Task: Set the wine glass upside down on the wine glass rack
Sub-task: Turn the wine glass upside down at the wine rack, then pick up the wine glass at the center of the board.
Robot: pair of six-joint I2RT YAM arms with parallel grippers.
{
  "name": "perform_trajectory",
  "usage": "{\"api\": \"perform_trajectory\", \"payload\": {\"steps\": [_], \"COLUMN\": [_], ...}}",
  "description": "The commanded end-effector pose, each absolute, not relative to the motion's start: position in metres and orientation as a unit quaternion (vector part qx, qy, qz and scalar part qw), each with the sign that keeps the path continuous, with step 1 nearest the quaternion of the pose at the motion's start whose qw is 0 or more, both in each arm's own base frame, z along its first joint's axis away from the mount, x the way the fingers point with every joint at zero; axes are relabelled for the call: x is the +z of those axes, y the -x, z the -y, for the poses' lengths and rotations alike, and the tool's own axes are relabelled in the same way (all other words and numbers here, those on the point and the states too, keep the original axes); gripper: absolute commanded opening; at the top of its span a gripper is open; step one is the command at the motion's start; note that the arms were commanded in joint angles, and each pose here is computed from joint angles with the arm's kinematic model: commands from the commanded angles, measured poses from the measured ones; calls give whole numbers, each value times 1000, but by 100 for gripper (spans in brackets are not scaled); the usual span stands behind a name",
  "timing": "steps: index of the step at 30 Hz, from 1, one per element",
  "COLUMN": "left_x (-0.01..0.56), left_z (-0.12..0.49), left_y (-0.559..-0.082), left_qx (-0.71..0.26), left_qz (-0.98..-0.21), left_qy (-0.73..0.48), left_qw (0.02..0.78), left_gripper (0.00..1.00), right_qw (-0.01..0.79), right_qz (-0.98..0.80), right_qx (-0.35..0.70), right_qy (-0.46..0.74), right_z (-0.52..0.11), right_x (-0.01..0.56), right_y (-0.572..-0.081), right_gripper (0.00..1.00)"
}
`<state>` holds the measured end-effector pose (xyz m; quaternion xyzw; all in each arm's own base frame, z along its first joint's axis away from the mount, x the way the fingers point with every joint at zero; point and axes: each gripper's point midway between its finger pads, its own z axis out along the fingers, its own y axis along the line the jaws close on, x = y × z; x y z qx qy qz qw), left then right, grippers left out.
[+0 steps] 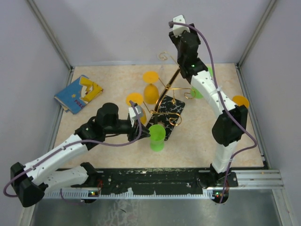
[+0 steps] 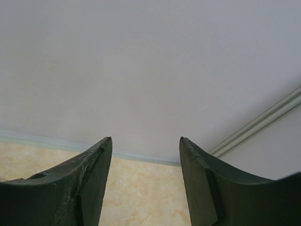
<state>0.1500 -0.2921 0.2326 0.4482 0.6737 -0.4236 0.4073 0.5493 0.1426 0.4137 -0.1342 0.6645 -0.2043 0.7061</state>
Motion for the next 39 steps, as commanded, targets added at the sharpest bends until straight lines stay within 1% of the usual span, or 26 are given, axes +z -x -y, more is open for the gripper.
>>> {"api": "perform_trajectory", "payload": {"steps": [1,7,11,21,27,31,39], "left_x": [243,241,238,227,217,212,196], "left_z": [301,309,316,332,340,342,343], "left_y": [-143,-135,-130,-121,-127,-131,-136], "left_qx": [-427,-427,-429,-419,-393,-374,-338], "left_qz": [-639,-624,-613,-588,-606,-616,-636], "left_qy": [-493,-522,-540,-586,-588,-588,-597], "left_qw": [408,395,386,367,363,367,353], "left_gripper": [28,27,29,28,32,37,41], "right_qw": [746,748,748,750,758,757,757], "right_qz": [-629,-629,-629,-629,-621,-620,-619], "right_qx": [-196,-193,-190,-186,-186,-191,-196], "right_qy": [96,93,93,86,74,73,71], "right_z": [-123,-116,-113,-102,-89,-84,-79], "right_x": [466,466,467,472,485,486,486], "right_y": [-527,-522,-517,-504,-489,-486,-484], "right_gripper": [60,60,61,62,63,65,66]}}
